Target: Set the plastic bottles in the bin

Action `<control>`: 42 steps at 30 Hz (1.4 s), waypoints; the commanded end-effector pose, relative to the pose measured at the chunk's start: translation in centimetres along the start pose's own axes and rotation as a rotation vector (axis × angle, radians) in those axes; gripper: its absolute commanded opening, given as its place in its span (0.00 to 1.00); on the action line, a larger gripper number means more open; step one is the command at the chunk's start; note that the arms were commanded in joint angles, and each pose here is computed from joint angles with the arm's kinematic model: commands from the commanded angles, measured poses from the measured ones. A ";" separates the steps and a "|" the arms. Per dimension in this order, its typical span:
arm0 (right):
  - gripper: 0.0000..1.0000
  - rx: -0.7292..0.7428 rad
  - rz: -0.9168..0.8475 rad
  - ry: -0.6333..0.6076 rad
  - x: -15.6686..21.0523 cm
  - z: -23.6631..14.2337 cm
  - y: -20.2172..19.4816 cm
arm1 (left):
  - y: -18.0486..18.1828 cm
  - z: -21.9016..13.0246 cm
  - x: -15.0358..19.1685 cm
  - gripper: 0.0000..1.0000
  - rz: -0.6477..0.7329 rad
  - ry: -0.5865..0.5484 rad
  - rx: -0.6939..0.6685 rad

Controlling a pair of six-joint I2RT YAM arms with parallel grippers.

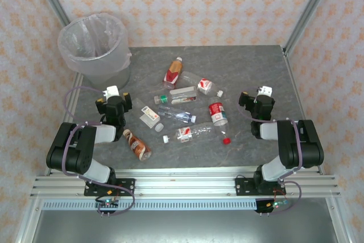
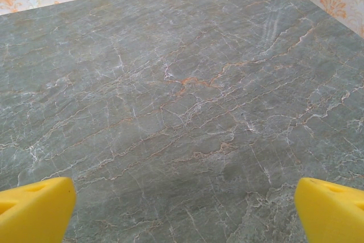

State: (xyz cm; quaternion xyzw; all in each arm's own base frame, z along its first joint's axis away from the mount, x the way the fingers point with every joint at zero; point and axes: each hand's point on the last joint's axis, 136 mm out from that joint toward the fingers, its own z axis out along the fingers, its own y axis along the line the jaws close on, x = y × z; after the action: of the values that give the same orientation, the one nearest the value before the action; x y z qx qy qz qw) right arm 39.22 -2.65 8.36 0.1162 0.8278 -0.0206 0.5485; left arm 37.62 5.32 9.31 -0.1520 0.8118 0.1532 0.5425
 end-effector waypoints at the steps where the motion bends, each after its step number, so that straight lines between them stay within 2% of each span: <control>1: 0.99 -0.001 0.010 -0.012 -0.5 -0.1 0.0 | 0.2 -0.2 -0.9 1.00 -0.013 -0.033 -0.016; 7: 0.99 -0.037 -0.002 -0.019 -0.7 -0.4 0.5 | 0.2 -0.2 -1.1 1.00 -0.013 -0.033 -0.015; 11: 0.99 -0.035 0.000 -0.028 -2.1 -1.3 0.6 | -0.8 -0.2 -1.7 1.00 0.026 -0.003 0.034; 14: 0.99 -0.012 0.011 -0.038 -3.9 -2.4 0.2 | -0.5 -1.0 -3.9 1.00 0.038 0.019 0.028; 17: 0.99 -0.003 0.057 -0.090 -5.9 -3.9 0.0 | 0.6 -2.6 -6.3 1.00 -0.030 -0.026 -0.004; 19: 0.99 -0.003 0.101 -0.095 -6.8 -4.6 0.0 | 1.2 -3.7 -7.3 1.00 -0.078 -0.016 -0.014; 25: 0.99 0.002 0.274 -0.002 -7.5 -6.5 0.0 | 1.5 -7.4 -8.4 1.00 -0.216 0.115 -0.055; 28: 0.99 -0.052 0.324 0.032 -7.0 -7.1 0.9 | 1.3 -9.5 -7.5 1.00 -0.292 0.199 -0.071; 31: 0.99 -0.068 0.396 0.071 -6.0 -7.6 1.2 | 1.3 -11.1 -5.2 1.00 -0.422 0.351 -0.090; 33: 0.99 -0.105 0.407 0.114 -5.3 -7.7 2.0 | -1.1 -11.8 -3.5 1.00 -0.450 0.477 0.015; 35: 0.99 -0.139 0.413 0.149 -4.7 -7.7 2.6 | -3.0 -12.5 -2.5 1.00 -0.451 0.540 0.087; 42: 0.99 -0.276 0.399 0.223 -3.8 -8.3 5.1 | -5.5 -12.9 0.7 1.00 -0.494 0.674 0.073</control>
State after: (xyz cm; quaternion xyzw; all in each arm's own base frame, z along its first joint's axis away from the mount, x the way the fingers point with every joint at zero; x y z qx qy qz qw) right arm 34.53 1.55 15.69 0.2185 0.8333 0.1753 0.4767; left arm 29.74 -3.93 14.51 -0.3327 0.8839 -0.0544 0.3241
